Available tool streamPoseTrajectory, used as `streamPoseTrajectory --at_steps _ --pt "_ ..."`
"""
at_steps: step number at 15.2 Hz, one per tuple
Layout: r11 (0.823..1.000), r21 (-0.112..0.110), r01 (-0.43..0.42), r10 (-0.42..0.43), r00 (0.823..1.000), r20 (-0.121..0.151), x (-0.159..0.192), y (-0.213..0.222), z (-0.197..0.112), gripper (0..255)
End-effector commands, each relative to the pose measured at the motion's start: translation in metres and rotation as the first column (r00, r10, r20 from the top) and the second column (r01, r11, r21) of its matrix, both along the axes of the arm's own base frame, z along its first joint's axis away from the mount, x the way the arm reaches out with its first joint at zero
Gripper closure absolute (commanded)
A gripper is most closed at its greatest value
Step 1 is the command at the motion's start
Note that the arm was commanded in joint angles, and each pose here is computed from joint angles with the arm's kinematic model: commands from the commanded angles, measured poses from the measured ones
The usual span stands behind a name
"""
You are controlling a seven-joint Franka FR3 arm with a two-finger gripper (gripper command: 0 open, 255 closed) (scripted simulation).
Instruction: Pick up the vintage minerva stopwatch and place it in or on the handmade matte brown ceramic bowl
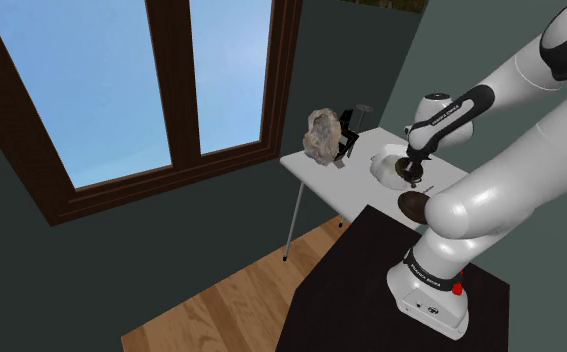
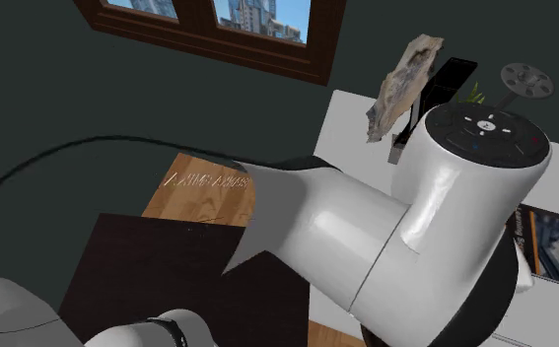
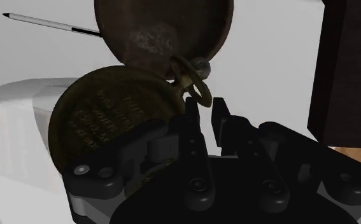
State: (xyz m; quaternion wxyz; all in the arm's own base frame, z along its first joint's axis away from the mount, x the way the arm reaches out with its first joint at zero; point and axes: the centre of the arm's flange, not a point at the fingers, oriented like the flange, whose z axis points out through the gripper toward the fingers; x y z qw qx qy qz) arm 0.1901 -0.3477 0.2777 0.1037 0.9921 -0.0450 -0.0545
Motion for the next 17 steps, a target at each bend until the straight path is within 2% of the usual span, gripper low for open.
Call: streamPoseTrajectory --at_steps 1,4,17 --pt "1.0 0.0 -0.001 0.001 1.0 -0.001 -0.022 -0.016 0.0 255" --pt "1.0 0.0 -0.001 0.001 1.0 -0.001 -0.045 -0.033 0.002 255" --pt "1.0 0.0 -0.001 0.001 1.0 -0.001 -0.045 -0.033 -0.067 255"
